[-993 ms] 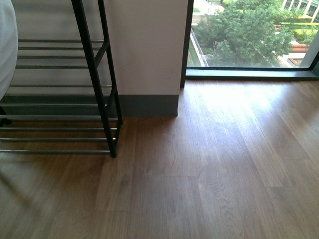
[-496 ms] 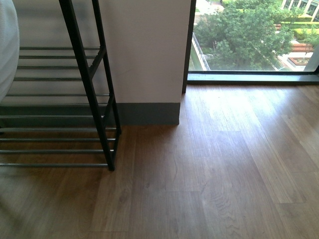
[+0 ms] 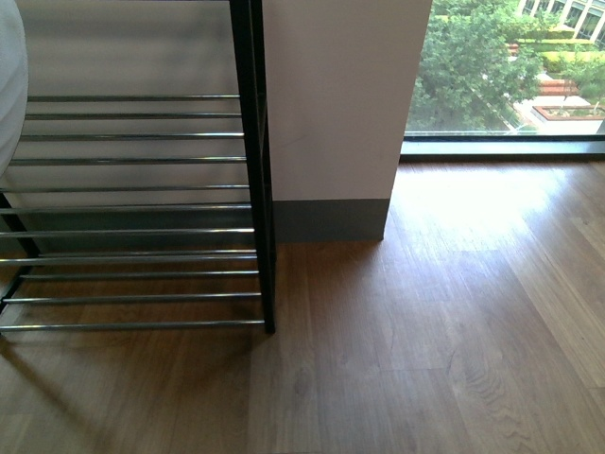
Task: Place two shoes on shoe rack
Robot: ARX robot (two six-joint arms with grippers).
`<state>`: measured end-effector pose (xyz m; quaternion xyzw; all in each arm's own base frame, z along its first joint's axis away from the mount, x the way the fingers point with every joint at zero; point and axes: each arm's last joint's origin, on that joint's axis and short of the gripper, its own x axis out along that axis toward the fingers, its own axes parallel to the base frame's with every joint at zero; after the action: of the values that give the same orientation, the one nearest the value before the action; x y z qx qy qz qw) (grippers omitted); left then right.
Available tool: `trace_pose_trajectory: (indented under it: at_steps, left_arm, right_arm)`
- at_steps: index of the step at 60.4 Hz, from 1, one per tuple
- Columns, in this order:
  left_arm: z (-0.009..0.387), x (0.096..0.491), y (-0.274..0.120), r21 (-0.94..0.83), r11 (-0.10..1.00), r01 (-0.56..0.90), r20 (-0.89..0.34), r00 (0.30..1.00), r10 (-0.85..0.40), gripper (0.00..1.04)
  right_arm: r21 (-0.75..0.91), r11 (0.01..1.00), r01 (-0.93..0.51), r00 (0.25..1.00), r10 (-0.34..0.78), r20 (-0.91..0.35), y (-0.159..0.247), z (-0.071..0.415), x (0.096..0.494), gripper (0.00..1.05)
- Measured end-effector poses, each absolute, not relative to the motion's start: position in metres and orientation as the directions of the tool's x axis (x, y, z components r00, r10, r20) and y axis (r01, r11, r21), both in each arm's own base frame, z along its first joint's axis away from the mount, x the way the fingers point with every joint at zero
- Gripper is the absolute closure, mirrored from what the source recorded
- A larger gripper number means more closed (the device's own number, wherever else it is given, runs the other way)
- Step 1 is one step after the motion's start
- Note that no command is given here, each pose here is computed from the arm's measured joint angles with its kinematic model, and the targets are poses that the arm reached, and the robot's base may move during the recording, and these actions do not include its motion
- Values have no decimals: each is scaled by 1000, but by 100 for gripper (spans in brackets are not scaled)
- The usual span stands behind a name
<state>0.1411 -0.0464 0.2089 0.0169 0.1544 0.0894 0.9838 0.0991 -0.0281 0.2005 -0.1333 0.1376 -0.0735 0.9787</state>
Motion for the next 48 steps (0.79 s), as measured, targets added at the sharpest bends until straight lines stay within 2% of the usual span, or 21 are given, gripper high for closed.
trace_pose_trajectory:
  at_steps: [48]
  left_arm:
    - [208, 141, -46, 63, 983, -174, -302, 935, 185, 103]
  right_arm:
    - [-281, 954, 108, 951, -181, -250, -28, 200, 99, 103]
